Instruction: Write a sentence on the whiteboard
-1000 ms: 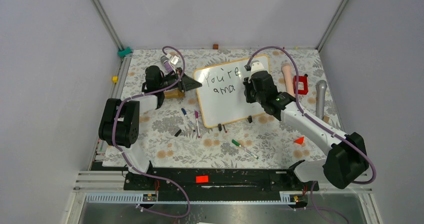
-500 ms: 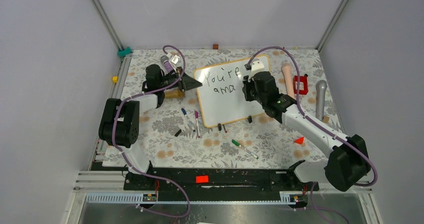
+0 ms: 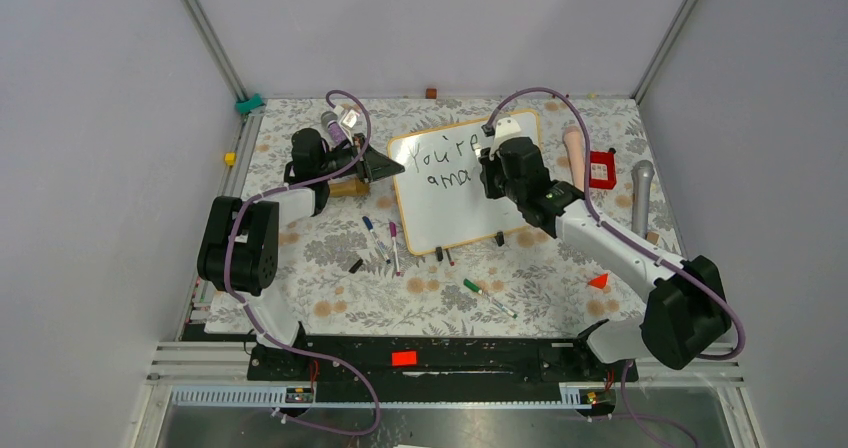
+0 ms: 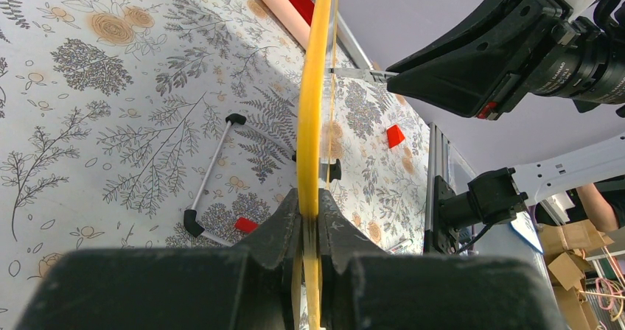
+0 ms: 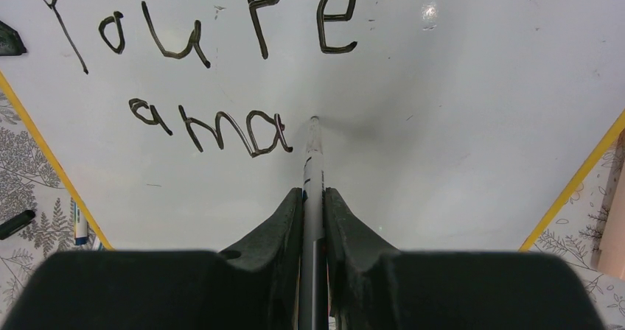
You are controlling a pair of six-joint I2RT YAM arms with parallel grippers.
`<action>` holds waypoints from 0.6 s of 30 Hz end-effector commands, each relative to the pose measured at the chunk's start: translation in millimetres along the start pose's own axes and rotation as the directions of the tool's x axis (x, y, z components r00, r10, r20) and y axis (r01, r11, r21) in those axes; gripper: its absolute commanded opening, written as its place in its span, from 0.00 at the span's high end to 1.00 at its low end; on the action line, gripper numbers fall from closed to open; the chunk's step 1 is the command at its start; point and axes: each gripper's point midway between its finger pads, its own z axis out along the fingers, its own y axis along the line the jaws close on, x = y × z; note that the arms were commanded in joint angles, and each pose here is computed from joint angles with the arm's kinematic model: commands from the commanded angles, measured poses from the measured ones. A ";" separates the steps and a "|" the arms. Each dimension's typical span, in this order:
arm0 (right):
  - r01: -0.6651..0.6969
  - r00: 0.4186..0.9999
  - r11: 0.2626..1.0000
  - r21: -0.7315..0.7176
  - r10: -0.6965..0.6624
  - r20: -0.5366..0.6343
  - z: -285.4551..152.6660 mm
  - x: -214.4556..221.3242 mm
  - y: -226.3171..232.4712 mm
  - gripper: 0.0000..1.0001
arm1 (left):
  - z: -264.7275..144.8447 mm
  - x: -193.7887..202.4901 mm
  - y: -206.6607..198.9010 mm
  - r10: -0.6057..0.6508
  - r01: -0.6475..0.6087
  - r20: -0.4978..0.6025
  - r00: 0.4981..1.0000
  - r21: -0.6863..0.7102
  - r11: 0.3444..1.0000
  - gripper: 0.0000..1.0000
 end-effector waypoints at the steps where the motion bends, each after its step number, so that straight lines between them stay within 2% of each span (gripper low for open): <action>1: 0.007 0.999 1.000 -0.002 -0.007 0.033 -0.5 -18.6 5.2 1.00 | 4.1 -19.9 -18.7 0.141 -0.143 0.033 0.989 0.038 0.989 0.97; 6: 0.008 1.000 1.000 0.022 -0.008 0.027 0.1 -17.1 1.0 1.00 | 3.5 -18.5 -17.6 0.140 -0.141 0.035 0.990 0.035 0.989 0.97; 11: 0.010 1.000 0.993 0.115 -0.012 0.012 -0.1 -14.8 -15.0 1.00 | 3.6 -17.3 -17.6 0.139 -0.141 0.036 0.990 0.035 0.989 0.97; 18: 0.007 1.000 0.994 0.113 -0.007 -0.002 -0.2 -10.3 -14.8 1.00 | 3.7 -17.9 -18.6 0.141 -0.142 0.040 0.989 0.034 0.989 0.97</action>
